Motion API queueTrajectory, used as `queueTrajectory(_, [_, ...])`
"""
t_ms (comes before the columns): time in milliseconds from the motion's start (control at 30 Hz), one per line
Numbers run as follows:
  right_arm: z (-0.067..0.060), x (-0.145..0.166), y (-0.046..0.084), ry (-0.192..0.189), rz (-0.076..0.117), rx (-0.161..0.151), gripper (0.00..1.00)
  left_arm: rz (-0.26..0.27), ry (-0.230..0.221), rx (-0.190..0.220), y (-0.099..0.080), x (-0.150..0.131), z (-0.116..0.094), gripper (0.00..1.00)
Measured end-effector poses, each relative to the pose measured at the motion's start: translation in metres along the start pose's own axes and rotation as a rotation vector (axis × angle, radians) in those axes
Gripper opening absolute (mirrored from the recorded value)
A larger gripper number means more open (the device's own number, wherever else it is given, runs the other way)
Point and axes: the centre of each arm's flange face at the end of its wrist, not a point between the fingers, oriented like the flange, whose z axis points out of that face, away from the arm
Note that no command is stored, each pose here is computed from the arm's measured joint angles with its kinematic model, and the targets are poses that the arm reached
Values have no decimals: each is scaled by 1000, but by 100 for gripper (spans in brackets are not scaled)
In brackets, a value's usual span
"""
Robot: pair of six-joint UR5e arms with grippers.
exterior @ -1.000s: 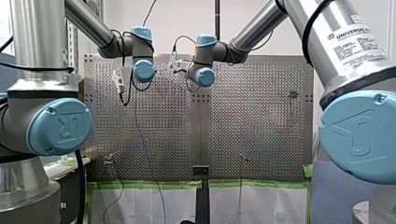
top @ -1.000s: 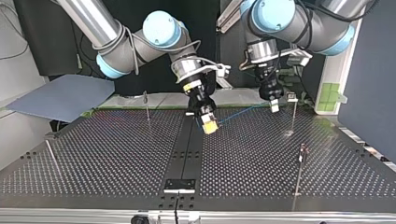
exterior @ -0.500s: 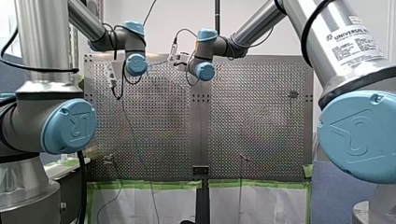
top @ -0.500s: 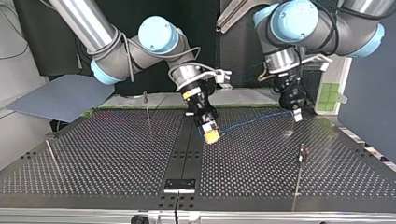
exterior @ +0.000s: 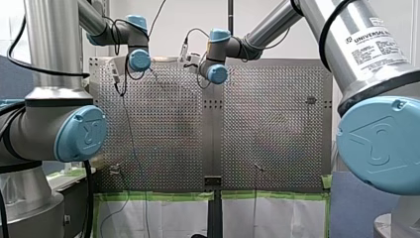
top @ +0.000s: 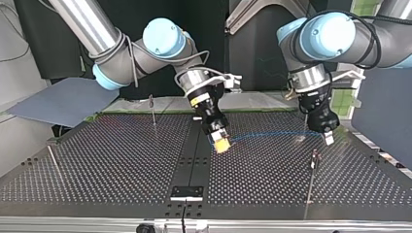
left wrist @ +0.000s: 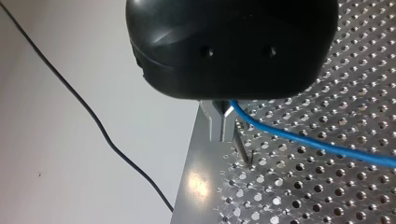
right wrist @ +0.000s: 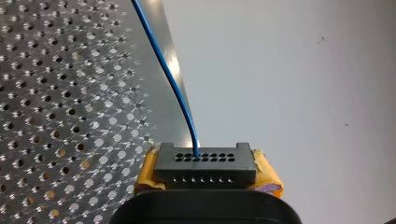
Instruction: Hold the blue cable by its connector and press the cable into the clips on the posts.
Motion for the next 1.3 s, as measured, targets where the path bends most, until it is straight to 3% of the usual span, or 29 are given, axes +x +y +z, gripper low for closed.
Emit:
queueTrajectory(233, [6,4,-1,13,5,9,0,1,0,4,5,0,7,0])
queueTrajectory(567, [10,-21,2,-11,8,12,0,9,19,12,14,11,29,0])
queueTrajectory(933, [24,-10,-1,21,7,23,0,5,12,19,37,8,52,0])
queueTrajectory(1300, [27,-15,3,21,7,17,0,-59,-7,96,29,-8,69,0])
